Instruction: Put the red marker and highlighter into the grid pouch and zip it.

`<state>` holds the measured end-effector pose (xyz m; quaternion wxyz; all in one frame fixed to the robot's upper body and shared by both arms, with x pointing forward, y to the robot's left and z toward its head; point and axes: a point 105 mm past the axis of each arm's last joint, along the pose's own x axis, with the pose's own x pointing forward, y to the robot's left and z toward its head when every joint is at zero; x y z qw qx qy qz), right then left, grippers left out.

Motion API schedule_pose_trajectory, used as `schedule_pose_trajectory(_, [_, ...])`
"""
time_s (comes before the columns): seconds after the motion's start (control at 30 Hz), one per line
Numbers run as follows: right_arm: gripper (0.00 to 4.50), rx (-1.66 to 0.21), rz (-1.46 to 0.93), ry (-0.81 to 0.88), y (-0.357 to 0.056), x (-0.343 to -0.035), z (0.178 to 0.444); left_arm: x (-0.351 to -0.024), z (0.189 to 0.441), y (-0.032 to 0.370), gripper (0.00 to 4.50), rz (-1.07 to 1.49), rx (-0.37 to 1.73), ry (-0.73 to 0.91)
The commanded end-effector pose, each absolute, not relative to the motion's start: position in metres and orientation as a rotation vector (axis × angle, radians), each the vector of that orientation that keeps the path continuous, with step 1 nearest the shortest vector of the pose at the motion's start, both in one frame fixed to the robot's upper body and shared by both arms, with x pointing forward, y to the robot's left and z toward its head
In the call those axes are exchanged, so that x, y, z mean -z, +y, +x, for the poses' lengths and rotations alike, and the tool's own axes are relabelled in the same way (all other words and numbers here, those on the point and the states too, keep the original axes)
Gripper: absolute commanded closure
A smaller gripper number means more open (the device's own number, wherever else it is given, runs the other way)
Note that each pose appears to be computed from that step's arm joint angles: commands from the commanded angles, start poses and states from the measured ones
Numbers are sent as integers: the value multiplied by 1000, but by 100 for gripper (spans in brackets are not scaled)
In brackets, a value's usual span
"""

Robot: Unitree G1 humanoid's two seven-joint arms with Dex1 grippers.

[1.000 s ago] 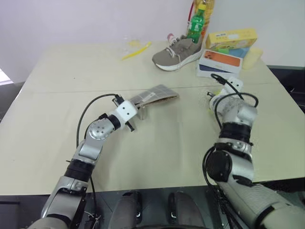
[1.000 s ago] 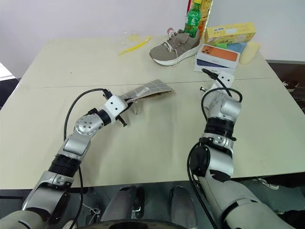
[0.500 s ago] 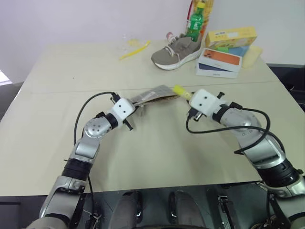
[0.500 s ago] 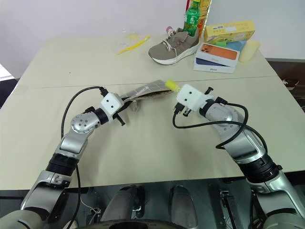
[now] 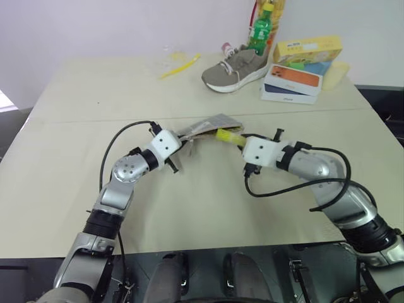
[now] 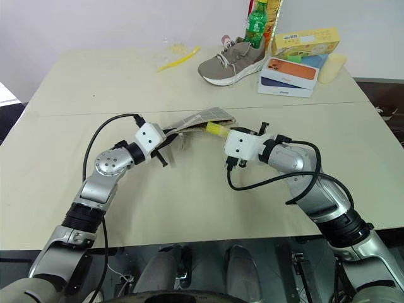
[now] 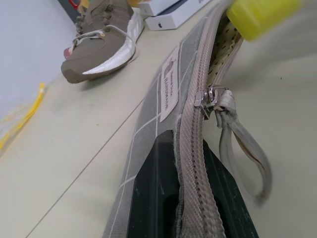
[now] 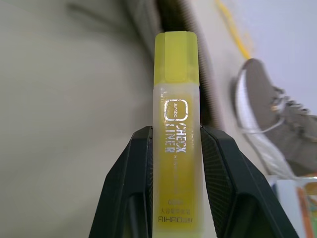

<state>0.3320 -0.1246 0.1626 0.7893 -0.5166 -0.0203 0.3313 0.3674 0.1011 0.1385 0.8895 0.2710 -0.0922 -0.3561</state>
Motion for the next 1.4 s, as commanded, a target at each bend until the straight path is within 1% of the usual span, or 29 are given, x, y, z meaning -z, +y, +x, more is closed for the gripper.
schedule_pose_trajectory(0.03, [368, -693, -1141, -83, -123, -171, 333, -158, 363, 93, 450, 564, 760, -278])
schedule_pose_trajectory(0.17, [368, -668, -1144, -90, -124, -174, 337, -156, 356, 88, 450, 562, 805, -286])
schedule_pose_trajectory(0.37, [368, -684, -1145, -90, -124, -175, 335, -152, 355, 90, 450, 579, 808, -274])
schedule_pose_trajectory(0.67, [368, -738, -1107, -105, -120, -184, 325, -149, 356, 93, 450, 594, 801, -261])
schedule_pose_trajectory(0.97, [368, -703, -1122, -69, -127, -183, 330, -149, 353, 91, 450, 585, 815, -268])
schedule_pose_trajectory(1.13, [368, -671, -1142, -49, -132, -182, 335, -151, 347, 87, 450, 569, 850, -284])
schedule_pose_trajectory(1.3, [368, -677, -1272, -47, -129, -178, 335, -152, 337, 80, 450, 568, 923, -301])
schedule_pose_trajectory(1.4, [368, -723, -1351, -87, -114, -176, 332, -154, 334, 75, 450, 558, 956, -310])
